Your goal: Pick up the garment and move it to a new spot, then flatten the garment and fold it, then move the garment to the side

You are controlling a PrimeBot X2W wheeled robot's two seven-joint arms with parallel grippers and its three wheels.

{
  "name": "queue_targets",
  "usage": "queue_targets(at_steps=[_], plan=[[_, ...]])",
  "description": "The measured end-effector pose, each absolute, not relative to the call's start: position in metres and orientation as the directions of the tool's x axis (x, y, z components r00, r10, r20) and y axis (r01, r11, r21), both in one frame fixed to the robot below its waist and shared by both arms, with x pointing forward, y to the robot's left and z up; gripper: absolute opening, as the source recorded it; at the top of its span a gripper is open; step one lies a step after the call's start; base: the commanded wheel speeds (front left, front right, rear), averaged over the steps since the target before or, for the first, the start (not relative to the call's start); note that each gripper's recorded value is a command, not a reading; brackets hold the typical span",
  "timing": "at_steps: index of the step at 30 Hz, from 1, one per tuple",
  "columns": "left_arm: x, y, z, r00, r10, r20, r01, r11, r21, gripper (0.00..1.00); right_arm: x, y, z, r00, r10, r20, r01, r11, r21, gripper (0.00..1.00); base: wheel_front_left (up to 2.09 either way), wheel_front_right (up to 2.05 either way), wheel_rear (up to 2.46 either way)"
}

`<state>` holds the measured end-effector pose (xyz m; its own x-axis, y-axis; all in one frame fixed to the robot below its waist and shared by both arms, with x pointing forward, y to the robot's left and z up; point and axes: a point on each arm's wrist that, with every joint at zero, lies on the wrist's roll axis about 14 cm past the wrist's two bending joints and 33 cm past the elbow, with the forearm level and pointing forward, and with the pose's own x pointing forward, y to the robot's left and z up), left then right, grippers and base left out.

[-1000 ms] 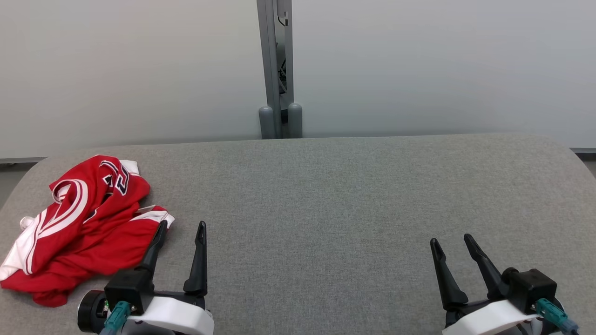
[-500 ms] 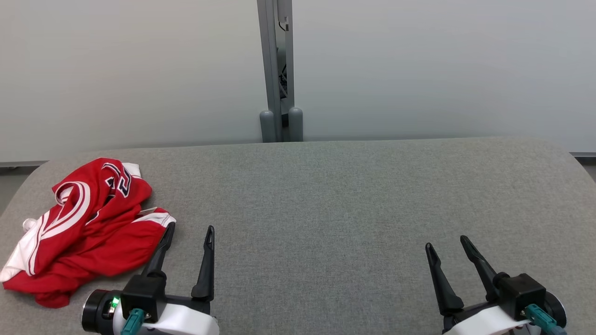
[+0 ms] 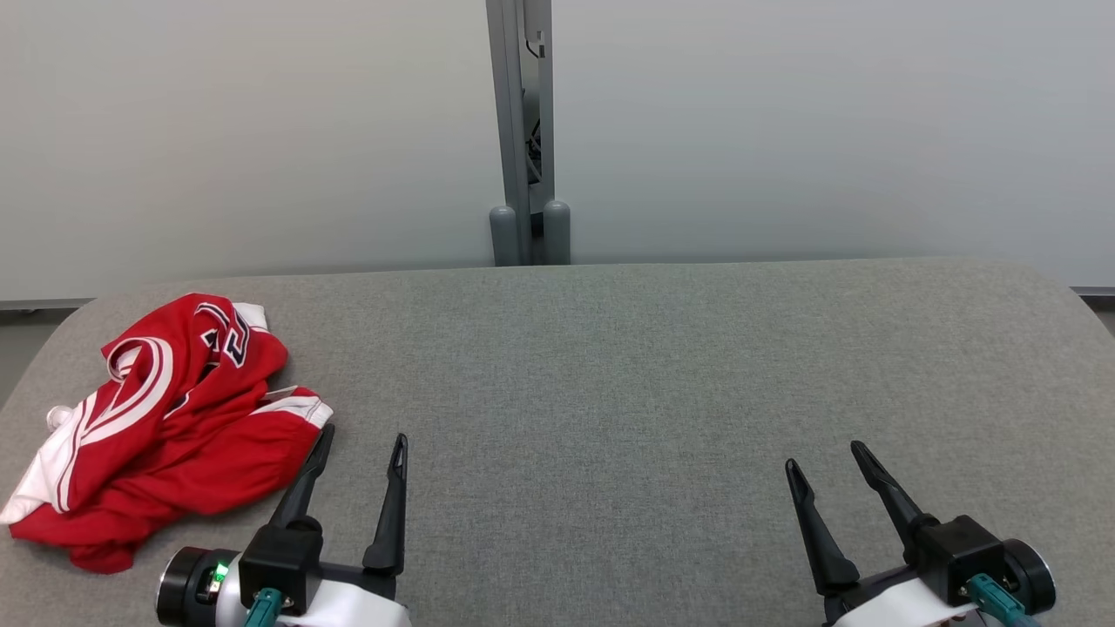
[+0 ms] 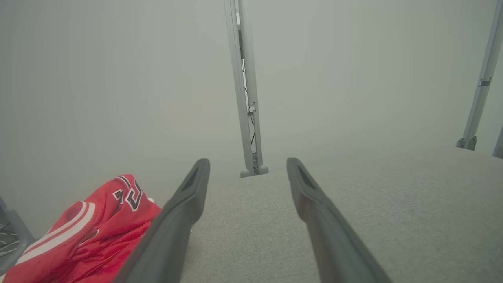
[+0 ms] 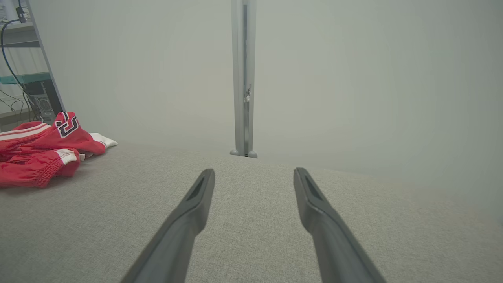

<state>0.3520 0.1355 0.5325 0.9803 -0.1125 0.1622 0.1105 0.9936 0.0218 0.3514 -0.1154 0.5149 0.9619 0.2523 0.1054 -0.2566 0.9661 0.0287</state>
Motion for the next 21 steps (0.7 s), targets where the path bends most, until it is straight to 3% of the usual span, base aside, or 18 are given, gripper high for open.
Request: queue_targets(at_steps=[21], plan=[[0.341,0.168,0.506,0.997,-0.011,0.081,0.012,1.0,-0.012,1.0,0.36,-0.087,0.512,0.938,0.335,0.094,-0.34,0.94,0.04,1.0,0.0,0.0,0.0]])
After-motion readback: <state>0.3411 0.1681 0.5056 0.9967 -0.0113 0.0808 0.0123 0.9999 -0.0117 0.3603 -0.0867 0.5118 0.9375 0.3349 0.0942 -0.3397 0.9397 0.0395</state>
